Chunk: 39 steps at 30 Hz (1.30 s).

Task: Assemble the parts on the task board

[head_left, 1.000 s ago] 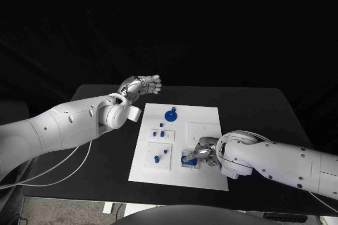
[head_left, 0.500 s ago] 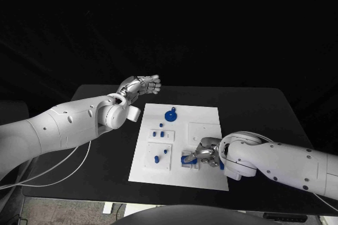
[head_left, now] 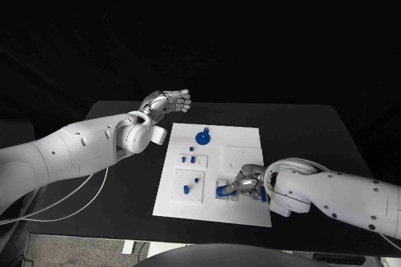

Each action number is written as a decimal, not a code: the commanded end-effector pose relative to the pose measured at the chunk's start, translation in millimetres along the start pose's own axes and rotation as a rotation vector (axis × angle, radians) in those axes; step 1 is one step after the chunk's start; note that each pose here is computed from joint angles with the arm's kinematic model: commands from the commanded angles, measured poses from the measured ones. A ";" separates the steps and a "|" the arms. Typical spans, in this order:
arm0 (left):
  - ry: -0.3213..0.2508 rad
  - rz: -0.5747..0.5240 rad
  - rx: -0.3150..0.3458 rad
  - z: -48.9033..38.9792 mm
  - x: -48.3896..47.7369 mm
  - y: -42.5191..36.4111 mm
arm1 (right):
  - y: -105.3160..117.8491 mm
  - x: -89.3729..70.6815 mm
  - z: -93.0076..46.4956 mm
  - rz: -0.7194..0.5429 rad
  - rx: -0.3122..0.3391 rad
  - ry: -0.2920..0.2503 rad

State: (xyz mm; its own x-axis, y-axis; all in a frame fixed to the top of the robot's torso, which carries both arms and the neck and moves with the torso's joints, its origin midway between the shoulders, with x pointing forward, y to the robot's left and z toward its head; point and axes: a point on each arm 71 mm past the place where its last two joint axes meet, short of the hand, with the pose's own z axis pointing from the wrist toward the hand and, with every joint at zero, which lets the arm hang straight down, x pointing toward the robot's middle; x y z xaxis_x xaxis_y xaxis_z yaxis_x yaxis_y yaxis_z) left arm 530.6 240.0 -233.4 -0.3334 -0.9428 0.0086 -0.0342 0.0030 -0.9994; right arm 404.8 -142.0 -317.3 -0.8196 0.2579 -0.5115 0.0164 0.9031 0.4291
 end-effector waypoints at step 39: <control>0.012 -0.009 0.001 -0.3 1.2 -0.7 | 0.7 -13.2 0.4 -0.102 -0.048 -0.165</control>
State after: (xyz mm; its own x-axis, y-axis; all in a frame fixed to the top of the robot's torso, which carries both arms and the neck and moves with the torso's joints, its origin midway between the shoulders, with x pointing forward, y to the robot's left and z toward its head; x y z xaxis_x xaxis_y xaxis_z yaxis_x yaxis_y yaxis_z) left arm 530.3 241.2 -233.7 -0.3322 -0.9432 0.0081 -0.0392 0.0052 -0.9992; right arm 417.0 -144.9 -308.6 -0.7009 0.2976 -0.6482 -0.0510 0.8855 0.4618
